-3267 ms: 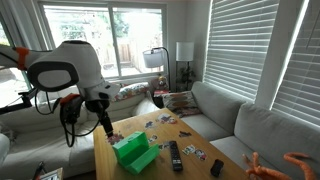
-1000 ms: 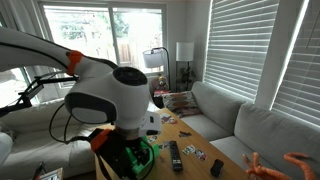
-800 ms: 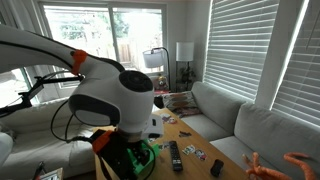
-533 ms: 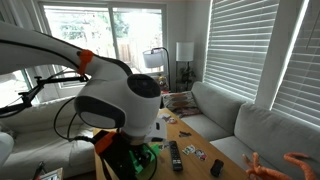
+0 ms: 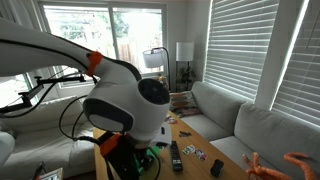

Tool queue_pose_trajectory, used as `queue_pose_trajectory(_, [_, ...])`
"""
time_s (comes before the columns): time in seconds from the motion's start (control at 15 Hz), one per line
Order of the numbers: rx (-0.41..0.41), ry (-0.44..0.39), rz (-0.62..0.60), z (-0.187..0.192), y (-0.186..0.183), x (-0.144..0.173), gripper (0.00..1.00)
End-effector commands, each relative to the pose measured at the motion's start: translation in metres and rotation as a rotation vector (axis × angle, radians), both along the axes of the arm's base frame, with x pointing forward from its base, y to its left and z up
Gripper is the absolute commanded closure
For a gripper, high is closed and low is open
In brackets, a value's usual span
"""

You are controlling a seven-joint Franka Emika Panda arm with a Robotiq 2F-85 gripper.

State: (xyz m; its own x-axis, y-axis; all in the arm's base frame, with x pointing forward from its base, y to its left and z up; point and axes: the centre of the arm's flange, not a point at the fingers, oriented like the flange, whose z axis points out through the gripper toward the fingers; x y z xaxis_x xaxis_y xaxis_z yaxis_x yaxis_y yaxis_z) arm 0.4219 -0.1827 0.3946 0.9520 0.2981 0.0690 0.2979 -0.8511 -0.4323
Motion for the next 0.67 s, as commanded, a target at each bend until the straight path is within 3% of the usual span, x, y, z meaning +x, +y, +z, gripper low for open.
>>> queue_pose_trajectory(0.0, [0.047, 0.030, -0.013, 0.000, 0.002, 0.010, 0.00])
queue_pose_trajectory(0.6, [0.051, 0.031, 0.002, 0.009, 0.012, 0.013, 0.00])
